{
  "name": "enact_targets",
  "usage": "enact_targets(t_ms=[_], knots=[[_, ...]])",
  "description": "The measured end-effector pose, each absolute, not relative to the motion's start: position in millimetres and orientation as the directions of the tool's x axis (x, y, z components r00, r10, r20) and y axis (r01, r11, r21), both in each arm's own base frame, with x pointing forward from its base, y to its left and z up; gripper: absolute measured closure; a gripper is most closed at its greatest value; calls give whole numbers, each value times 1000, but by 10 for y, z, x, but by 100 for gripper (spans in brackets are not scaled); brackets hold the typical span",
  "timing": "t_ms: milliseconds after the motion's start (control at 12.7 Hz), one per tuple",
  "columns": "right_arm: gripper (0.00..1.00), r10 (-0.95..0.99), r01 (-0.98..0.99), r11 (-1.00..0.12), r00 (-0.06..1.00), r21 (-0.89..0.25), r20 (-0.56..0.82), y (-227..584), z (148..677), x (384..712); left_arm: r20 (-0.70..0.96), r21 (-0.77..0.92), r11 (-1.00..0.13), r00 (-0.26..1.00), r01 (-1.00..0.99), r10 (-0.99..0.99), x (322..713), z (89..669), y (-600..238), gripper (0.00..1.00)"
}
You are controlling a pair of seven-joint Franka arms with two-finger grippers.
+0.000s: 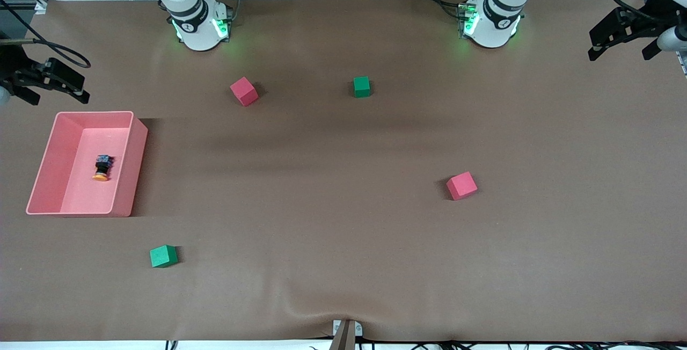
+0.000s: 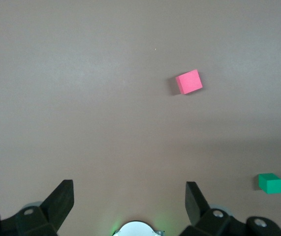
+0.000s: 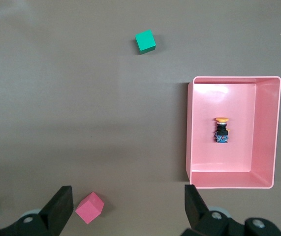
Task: Place and upright button with both arms
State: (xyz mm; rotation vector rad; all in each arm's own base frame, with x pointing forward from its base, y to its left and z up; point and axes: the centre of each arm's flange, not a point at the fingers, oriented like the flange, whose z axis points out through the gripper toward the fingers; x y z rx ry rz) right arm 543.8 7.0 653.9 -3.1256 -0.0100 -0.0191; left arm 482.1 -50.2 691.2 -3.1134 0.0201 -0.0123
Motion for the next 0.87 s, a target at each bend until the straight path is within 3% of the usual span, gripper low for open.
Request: enact_targets(t_ms=[472, 866], knots=[[0, -153, -157, -987, 979, -20, -134, -1141, 5529, 5844, 5, -30, -999, 1000, -16, -16, 4807, 6934, -517, 0], [0, -91, -90, -996, 983, 18, -157, -1871, 4293, 6050, 7, -30, -1000, 1000, -6, -7, 4809, 6950, -468, 0]])
